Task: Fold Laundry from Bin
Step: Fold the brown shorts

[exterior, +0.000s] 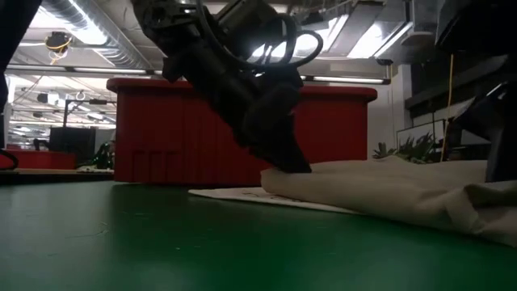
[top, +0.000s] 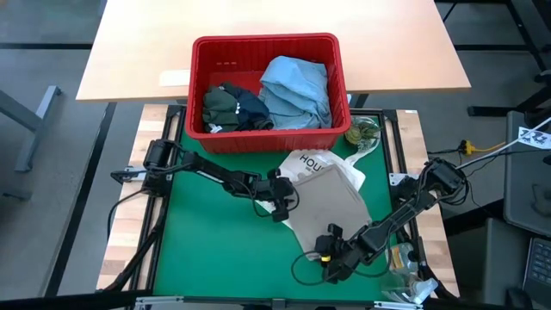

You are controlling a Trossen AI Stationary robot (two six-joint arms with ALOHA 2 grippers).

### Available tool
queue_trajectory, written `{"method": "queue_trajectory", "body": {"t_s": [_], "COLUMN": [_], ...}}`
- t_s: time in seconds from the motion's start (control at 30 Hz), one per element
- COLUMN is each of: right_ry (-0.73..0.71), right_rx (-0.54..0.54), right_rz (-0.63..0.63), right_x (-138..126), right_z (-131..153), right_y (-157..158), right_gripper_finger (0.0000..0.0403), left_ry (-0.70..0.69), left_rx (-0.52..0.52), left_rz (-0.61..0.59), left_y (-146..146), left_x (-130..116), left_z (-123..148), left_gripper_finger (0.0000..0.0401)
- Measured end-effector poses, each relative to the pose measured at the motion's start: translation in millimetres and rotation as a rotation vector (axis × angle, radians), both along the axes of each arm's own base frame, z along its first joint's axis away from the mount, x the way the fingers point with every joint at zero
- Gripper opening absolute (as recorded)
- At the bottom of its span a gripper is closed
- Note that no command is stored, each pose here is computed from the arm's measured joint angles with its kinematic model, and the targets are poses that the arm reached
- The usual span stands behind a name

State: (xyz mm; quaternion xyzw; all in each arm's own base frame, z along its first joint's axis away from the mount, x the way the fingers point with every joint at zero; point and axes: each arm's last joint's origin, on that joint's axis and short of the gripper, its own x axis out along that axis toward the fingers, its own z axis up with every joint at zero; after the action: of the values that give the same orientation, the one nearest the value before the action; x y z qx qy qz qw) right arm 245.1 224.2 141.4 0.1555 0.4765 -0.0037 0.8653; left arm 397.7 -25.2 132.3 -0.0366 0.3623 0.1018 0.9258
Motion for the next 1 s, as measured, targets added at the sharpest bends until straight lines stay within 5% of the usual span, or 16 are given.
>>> {"method": "queue_trajectory", "body": {"t_s": [0.3,0.57,1.0], "right_ry": [-0.026,-0.127,-0.136], "right_rx": [0.01,-0.105,-0.213], "right_rz": [0.14,0.198,0.215], "right_x": [2,12,16], "right_z": [25,46,33], "right_y": [6,11,12], "right_gripper_finger": [0.017,0.017,0.017], "left_ry": [0.004,0.005,0.004], "left_rx": [0.002,0.003,0.003], "left_rz": [0.013,0.015,0.015], "left_y": [5,5,5], "left_x": [0,0,0], "left_z": [0,0,0], "left_gripper_finger": [0.0156,0.0156,0.0156]}}
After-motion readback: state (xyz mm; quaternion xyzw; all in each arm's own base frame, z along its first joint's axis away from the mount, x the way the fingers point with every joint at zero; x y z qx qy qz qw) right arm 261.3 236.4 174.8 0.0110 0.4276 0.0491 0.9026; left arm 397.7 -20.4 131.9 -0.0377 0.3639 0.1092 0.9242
